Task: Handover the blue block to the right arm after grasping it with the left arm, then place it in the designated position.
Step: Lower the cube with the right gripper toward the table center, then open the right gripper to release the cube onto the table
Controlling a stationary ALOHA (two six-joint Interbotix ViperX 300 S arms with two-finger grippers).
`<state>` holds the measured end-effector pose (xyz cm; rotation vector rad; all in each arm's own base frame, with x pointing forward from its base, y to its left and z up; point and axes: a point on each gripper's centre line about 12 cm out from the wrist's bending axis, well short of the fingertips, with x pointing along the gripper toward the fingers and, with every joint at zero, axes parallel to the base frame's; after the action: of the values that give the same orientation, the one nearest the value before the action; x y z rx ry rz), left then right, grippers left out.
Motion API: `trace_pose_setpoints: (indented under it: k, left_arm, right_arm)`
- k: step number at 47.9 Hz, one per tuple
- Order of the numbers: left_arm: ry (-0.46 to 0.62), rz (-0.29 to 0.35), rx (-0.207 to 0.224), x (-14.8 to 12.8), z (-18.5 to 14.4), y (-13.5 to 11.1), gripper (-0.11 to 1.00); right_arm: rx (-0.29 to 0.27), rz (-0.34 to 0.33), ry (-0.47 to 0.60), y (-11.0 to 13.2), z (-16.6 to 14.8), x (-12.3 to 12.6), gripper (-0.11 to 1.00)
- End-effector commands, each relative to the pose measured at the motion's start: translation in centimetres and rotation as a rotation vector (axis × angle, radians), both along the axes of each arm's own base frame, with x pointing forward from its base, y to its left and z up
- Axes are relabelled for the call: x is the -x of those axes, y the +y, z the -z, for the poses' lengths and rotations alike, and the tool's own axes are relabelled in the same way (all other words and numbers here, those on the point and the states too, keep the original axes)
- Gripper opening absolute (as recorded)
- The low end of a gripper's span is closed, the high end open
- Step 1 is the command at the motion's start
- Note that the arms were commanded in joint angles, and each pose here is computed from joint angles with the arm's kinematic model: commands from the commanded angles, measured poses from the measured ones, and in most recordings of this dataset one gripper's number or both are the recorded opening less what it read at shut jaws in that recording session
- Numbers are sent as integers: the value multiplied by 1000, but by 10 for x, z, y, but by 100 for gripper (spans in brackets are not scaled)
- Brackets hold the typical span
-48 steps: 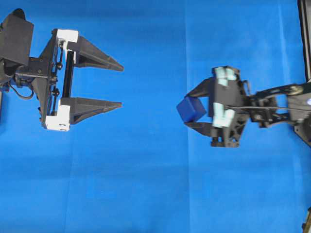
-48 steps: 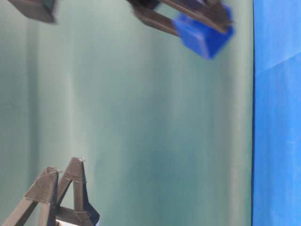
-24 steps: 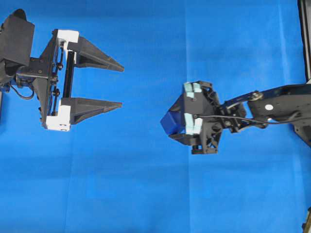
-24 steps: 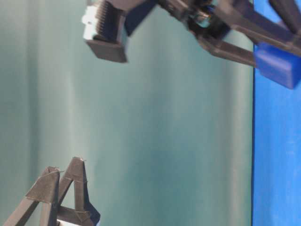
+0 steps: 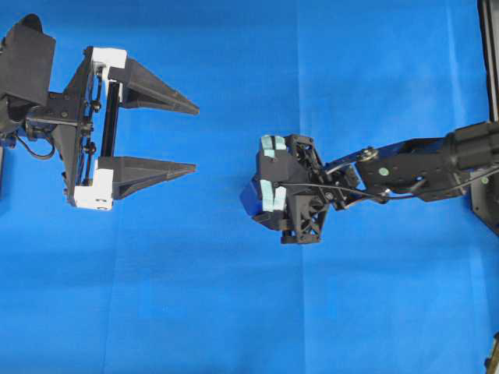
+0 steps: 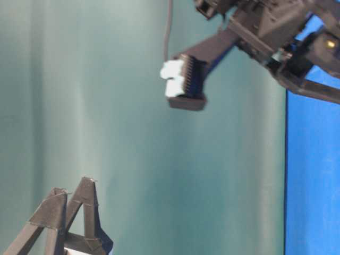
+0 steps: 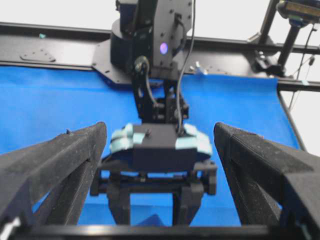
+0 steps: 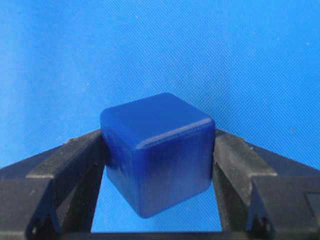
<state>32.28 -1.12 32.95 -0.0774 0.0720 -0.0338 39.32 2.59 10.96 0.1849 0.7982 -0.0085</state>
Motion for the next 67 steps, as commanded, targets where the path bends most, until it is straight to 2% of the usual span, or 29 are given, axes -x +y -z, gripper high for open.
trace_pose_setpoints:
  k: [1, 10, 44, 51, 53, 55, 62, 67]
  left_arm:
    - [-41, 2, 2, -1, -14, -1, 92]
    - [-43, 2, 2, -2, -14, -1, 92]
    - [-43, 2, 3, -2, -14, -1, 92]
    - [-43, 5, 5, -1, -14, -2, 92]
    - [-43, 5, 3, -1, -14, -2, 92]
    - [-43, 7, 3, -1, -14, -2, 92]
    - [-43, 8, 3, -1, -14, -3, 92]
    - [-44, 8, 3, -2, -15, -3, 92]
  right_arm:
    - [-18, -9, -47, 2, -8, -9, 45]
    - [-32, -21, -57, 4, -5, -11, 45]
    - [-27, -14, -39, 2, 0, -11, 47]
    - [-16, -5, -20, 1, 2, -10, 85]
    - [-15, -4, -19, 1, 3, -10, 92]
    - [-15, -4, -19, 1, 3, -10, 94]
    - [-15, -4, -22, 1, 1, -11, 85]
    - [-16, -4, -31, 1, -2, -11, 86]
